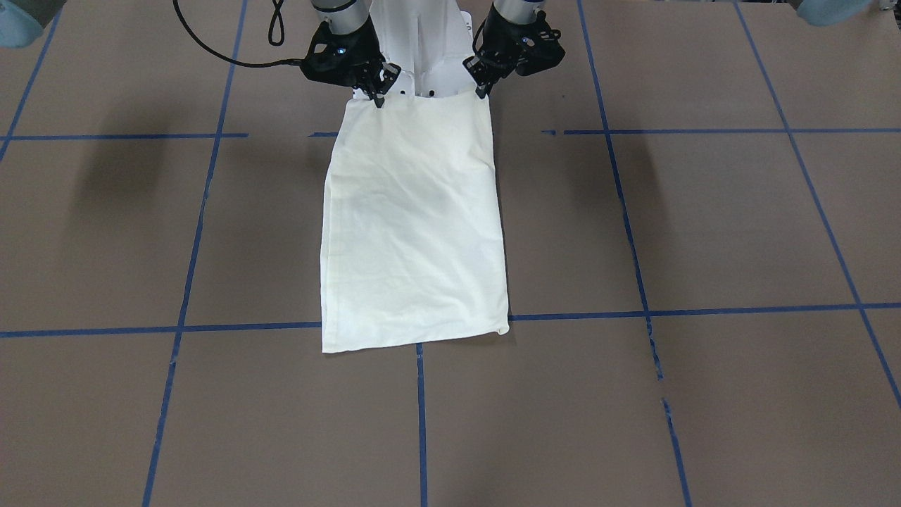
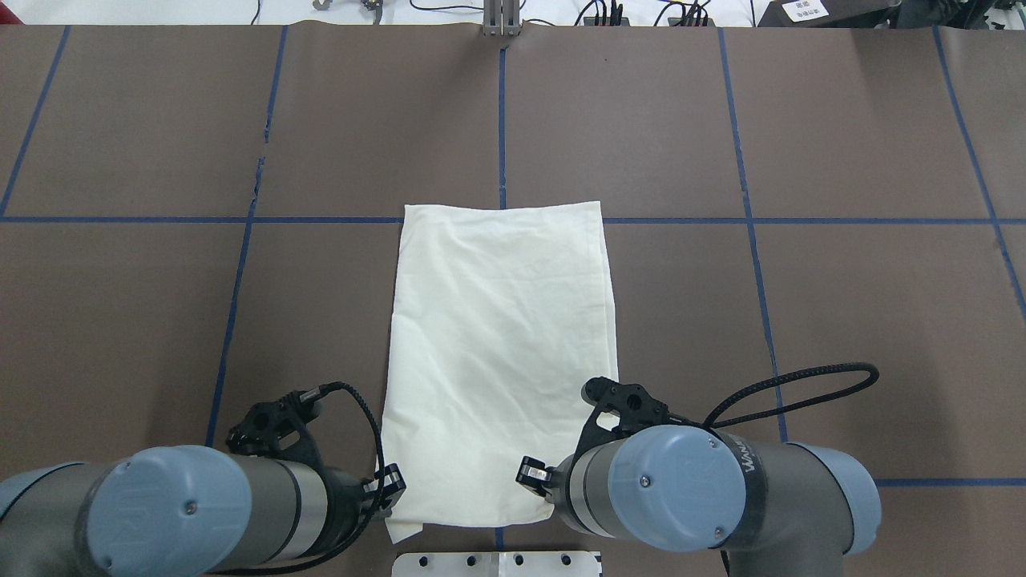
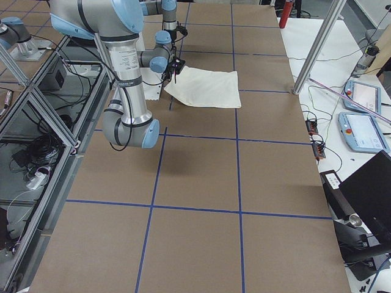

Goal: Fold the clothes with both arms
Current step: 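Pull the folded shirt toward the robot with both grippers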

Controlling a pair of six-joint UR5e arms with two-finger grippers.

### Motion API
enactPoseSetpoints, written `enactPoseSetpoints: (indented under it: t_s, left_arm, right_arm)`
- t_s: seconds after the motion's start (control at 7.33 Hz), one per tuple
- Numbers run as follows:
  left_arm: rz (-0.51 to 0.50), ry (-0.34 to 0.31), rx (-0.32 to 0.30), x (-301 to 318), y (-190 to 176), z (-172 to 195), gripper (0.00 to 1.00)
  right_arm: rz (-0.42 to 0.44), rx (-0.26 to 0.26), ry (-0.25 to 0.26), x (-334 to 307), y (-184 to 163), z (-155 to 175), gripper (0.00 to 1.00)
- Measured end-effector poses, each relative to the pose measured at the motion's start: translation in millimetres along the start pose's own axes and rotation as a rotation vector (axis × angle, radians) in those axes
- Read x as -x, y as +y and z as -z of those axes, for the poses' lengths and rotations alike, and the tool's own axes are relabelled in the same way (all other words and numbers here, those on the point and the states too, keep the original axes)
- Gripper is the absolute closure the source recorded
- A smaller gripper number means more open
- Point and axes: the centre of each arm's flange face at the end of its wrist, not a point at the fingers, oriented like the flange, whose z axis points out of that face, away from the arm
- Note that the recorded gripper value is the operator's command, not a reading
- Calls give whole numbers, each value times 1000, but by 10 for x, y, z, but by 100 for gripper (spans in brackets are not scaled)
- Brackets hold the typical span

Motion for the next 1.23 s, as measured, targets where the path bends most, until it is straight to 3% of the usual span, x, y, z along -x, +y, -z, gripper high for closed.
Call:
enactPoseSetpoints:
  t_s: [0.14,0.41,0.96,1.23]
  left_arm:
    - [-10,10,21,-31,107,32,100]
    - [-22,37,-10,-273,-28,-46,100]
    - [-65,139,-123,-805,-992,430,100]
    - [-51,153,-169,-1151,-1444,313,100]
  right_arm:
    - [5,-2,-6,9,-21,17,100]
    - [9,-57,-31,85,-384,142,100]
    - [16,-159,-62,421,-1486,270,100]
    - [7,-199,-80,787,-1985,204,100]
